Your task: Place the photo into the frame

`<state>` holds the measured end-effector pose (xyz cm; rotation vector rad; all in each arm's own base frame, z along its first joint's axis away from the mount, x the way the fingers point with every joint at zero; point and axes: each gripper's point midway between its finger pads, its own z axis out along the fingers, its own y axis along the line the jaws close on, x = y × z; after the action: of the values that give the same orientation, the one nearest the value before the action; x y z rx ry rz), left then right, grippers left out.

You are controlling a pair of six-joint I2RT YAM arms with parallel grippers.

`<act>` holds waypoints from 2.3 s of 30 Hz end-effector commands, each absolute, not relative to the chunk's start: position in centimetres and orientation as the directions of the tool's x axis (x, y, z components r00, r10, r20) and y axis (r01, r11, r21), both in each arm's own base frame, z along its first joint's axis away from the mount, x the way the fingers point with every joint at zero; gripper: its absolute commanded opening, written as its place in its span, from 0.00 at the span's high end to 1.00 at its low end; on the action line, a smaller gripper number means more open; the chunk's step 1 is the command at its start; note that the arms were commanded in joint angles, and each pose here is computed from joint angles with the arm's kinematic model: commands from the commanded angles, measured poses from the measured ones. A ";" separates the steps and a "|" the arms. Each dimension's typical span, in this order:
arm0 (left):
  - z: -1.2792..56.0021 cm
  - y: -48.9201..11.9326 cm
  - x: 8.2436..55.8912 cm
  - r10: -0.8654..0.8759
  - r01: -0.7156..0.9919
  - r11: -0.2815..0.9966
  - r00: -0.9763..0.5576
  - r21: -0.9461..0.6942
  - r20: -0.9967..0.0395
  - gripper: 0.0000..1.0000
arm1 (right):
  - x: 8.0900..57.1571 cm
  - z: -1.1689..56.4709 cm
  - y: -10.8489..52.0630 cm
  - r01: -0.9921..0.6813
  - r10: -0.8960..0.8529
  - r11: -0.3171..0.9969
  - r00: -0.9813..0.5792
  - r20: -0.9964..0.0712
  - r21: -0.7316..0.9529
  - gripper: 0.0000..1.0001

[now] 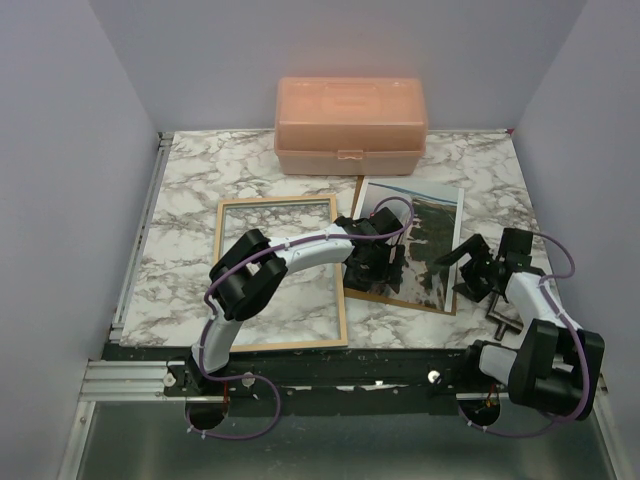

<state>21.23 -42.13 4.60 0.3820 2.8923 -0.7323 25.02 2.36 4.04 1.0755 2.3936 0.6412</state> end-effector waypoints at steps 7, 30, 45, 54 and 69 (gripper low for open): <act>2.5 -41.1 20.7 0.242 0.286 0.871 -0.957 -0.398 -0.159 0.22 | 21.9 2.7 2.0 0.662 0.810 0.563 -0.560 -0.173 0.494 0.06; 2.3 -41.2 20.4 0.268 0.311 0.870 -0.950 -0.383 -0.162 0.22 | 22.5 5.9 6.7 0.466 0.745 0.504 -0.660 -0.094 0.727 0.06; 3.9 -42.0 20.4 0.300 0.376 0.841 -0.922 -0.388 -0.244 0.13 | 22.3 6.3 3.8 0.559 0.786 0.564 -0.589 -0.187 0.608 0.05; 7.1 -39.3 25.4 0.168 0.310 0.870 -0.918 -0.384 -0.360 0.01 | 23.1 7.0 3.5 0.533 0.775 0.582 -0.592 -0.221 0.615 0.05; 5.0 -35.2 33.7 0.115 0.182 0.970 -0.927 -0.159 -0.358 0.01 | 22.4 3.1 3.0 0.618 0.784 0.576 -0.602 -0.148 0.536 0.04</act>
<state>32.70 -36.73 6.81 0.1907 2.7254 -0.4518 22.79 3.95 4.29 1.1167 2.4259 0.7198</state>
